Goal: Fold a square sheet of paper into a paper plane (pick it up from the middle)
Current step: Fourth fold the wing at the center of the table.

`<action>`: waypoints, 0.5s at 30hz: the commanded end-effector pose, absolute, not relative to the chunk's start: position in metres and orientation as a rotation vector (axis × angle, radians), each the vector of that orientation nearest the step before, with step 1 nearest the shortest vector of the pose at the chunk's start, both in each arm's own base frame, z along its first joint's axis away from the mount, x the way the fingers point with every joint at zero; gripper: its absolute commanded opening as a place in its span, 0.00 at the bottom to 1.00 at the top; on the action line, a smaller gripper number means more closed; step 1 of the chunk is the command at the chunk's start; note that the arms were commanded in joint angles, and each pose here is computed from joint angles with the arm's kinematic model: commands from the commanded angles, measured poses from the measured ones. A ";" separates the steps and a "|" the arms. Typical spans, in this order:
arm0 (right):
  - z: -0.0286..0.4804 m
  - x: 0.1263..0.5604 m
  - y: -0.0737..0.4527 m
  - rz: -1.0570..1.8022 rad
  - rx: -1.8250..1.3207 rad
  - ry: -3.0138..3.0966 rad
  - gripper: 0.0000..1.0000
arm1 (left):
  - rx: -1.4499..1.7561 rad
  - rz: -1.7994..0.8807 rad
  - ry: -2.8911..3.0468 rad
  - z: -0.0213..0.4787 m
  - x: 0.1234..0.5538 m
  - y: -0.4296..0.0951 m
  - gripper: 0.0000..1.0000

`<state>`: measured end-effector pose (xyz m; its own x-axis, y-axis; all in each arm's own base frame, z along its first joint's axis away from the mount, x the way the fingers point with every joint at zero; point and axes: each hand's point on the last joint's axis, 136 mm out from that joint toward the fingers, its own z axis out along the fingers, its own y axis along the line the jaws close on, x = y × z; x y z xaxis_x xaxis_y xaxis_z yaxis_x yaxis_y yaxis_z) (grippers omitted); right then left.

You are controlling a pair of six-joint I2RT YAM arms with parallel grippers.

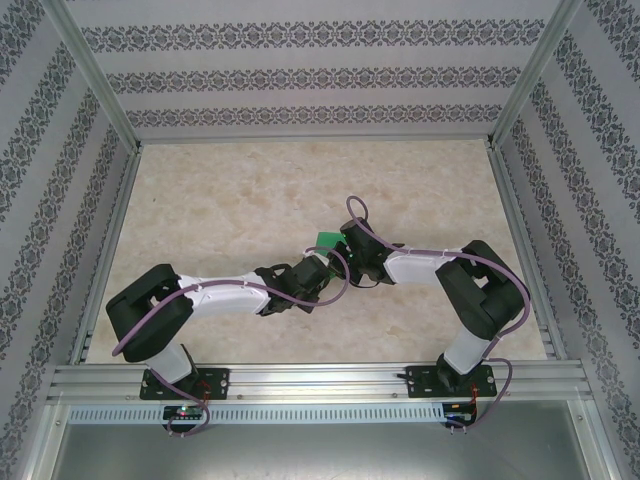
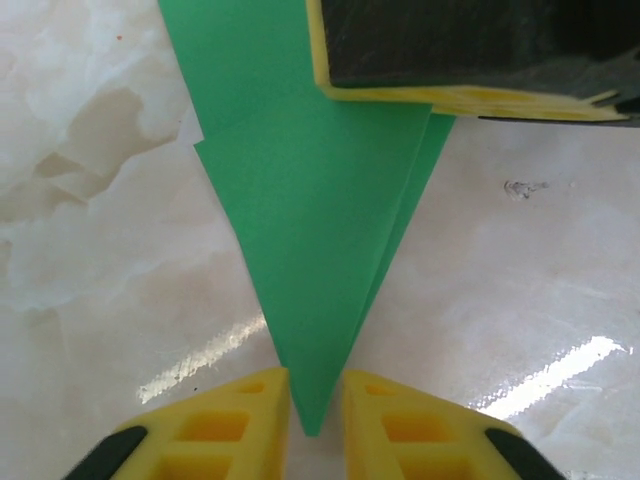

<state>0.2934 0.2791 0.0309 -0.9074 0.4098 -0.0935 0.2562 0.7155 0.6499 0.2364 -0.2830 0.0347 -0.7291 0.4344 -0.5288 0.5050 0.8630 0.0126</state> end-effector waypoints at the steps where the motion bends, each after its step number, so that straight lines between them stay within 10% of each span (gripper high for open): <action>1: 0.049 0.302 0.293 1.054 0.498 2.648 0.11 | 0.724 -0.194 2.436 0.043 0.241 -0.298 0.15; 15: 0.063 0.310 0.274 1.036 0.406 2.659 0.25 | 0.694 -0.174 2.402 0.050 0.243 -0.289 0.04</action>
<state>0.3033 0.2740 0.0441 -0.9177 0.3841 -0.1012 0.2235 0.7099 0.6679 0.2408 -0.2813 0.0371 -0.7055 0.4498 -0.5477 0.5104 0.8586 0.0477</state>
